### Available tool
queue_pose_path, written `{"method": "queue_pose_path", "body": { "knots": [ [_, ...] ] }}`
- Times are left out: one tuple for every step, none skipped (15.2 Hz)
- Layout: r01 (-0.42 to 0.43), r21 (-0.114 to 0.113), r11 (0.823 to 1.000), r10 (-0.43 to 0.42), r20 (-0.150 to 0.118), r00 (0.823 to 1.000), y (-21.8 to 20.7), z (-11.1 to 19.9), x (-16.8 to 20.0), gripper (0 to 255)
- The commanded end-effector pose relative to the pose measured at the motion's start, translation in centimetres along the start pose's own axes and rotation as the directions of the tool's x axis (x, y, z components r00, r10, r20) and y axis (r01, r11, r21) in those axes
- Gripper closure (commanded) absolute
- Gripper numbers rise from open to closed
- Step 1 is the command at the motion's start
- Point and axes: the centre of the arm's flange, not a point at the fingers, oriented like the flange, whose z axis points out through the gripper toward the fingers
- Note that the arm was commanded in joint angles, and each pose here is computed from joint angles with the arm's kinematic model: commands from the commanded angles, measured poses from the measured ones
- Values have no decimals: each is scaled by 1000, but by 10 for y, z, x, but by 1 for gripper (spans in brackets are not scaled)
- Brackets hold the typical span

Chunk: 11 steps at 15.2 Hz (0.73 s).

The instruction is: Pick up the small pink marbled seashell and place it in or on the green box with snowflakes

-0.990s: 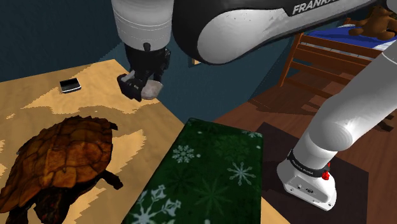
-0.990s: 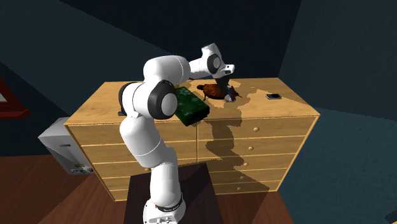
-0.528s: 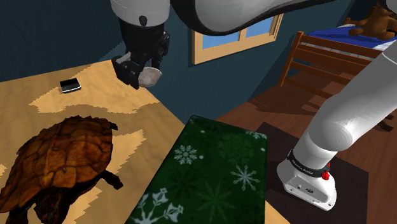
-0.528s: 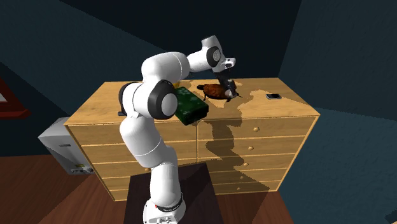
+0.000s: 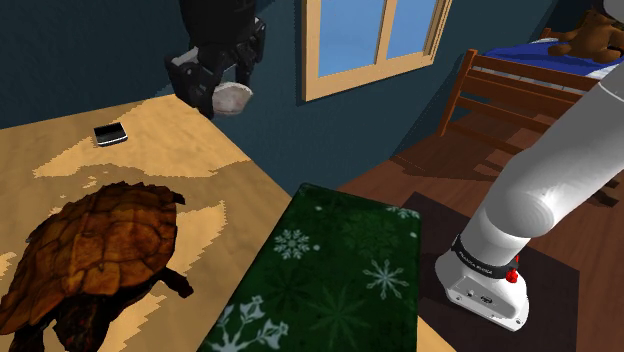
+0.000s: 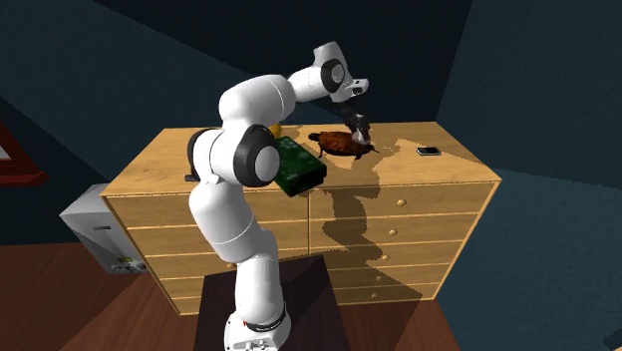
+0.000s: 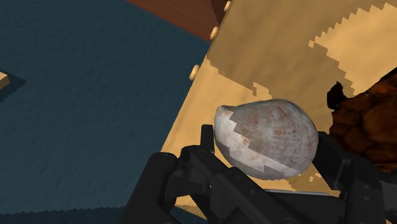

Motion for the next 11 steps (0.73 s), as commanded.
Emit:
{"method": "queue_pose_path", "body": {
  "knots": [
    [0,0,1000,0,0,1000,-9,-11,-14,255],
    [0,0,1000,0,0,1000,-15,-17,-24,255],
    [0,0,1000,0,0,1000,-21,-23,-34,255],
    [0,0,1000,0,0,1000,-27,-29,-44,255],
    [0,0,1000,0,0,1000,-33,-35,-54,255],
    [0,0,1000,0,0,1000,-40,-41,-64,255],
    [0,0,1000,0,0,1000,-46,-46,-74,255],
    [0,0,1000,0,0,1000,-52,-52,-84,255],
    [0,0,1000,0,0,1000,-58,-58,-94,255],
    [0,0,1000,0,0,1000,-64,-64,-105,255],
    [0,0,1000,0,0,1000,-70,-70,-115,255]
  ]
}}
